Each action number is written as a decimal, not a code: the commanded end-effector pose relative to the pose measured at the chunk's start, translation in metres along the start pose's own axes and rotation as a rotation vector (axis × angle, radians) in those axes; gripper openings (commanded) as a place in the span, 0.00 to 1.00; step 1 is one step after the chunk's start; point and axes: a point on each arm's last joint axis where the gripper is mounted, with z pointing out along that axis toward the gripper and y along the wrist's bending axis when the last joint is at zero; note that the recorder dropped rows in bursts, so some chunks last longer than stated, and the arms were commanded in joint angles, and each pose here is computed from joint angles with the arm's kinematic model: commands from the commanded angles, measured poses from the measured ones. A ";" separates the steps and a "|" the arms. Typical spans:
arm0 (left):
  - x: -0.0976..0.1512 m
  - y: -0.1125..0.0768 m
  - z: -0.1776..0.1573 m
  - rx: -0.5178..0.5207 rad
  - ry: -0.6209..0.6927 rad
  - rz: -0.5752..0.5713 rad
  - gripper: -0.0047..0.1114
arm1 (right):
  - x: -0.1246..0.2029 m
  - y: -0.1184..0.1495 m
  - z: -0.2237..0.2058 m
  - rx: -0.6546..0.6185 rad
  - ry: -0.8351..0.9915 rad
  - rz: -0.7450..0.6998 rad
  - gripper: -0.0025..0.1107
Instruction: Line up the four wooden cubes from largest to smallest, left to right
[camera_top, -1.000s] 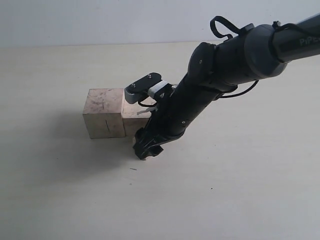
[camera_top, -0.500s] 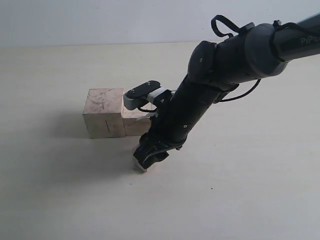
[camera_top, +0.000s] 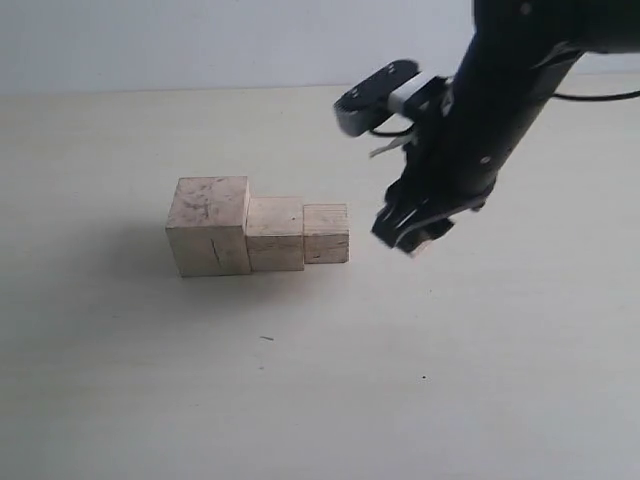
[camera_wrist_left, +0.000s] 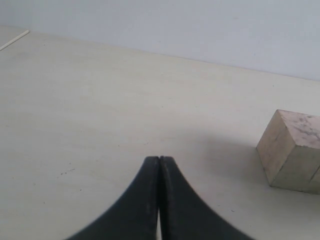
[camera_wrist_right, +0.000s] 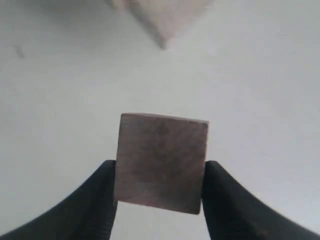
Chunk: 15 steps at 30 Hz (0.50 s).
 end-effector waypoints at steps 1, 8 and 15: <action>0.000 0.000 0.000 0.006 -0.012 0.001 0.04 | 0.014 -0.043 -0.027 0.114 -0.052 0.055 0.02; 0.000 0.000 0.000 0.006 -0.012 0.001 0.04 | 0.029 -0.090 -0.027 0.115 -0.107 0.071 0.02; 0.000 0.000 0.000 0.006 -0.012 0.001 0.04 | 0.013 -0.090 0.036 -0.090 -0.164 -0.434 0.02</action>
